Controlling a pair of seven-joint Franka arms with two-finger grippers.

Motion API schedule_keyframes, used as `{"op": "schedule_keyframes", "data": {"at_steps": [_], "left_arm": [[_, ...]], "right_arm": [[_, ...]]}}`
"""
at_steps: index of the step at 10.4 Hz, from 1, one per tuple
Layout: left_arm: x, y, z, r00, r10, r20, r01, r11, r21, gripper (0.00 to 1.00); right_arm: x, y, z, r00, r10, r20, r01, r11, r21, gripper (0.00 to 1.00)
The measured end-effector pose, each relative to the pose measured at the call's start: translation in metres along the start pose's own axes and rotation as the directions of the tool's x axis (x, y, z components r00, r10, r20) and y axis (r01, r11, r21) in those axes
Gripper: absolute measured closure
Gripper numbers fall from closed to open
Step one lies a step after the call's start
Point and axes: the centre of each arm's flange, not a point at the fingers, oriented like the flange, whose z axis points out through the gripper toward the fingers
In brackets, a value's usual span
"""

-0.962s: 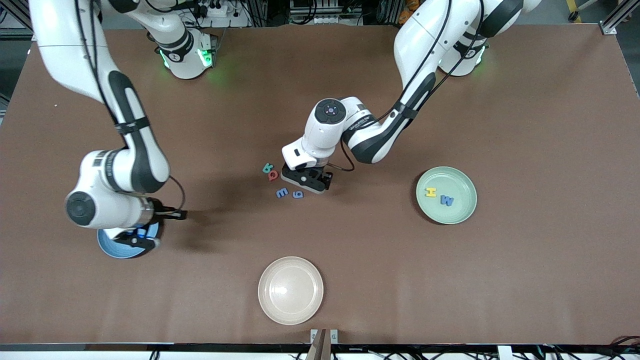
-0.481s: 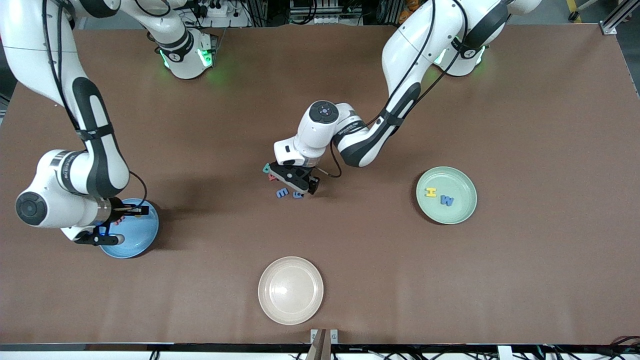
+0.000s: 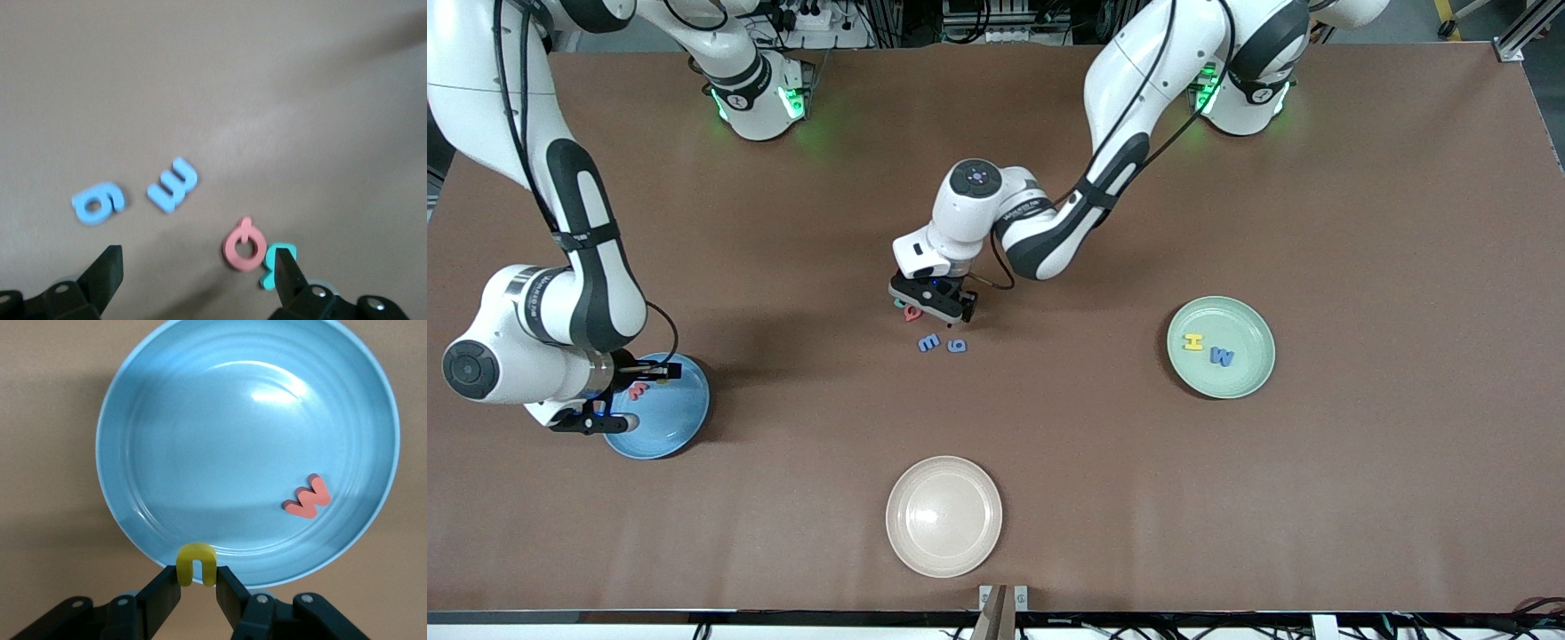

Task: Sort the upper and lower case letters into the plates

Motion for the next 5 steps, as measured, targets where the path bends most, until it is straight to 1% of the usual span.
{"op": "schedule_keyframes", "data": {"at_steps": [3, 5], "left_arm": [[-0.018, 0.012, 0.005, 0.994, -0.107, 0.037, 0.103, 0.989, 0.104, 0.00], [-0.022, 0.004, 0.009, 0.974, -0.217, 0.069, 0.200, 0.961, 0.193, 0.00]], "right_arm": [[-0.001, 0.009, 0.002, 1.000, 0.008, 0.004, -0.008, 1.000, 0.003, 0.68], [-0.001, 0.010, 0.003, 1.000, 0.008, 0.005, -0.008, 1.000, 0.004, 0.68]]}}
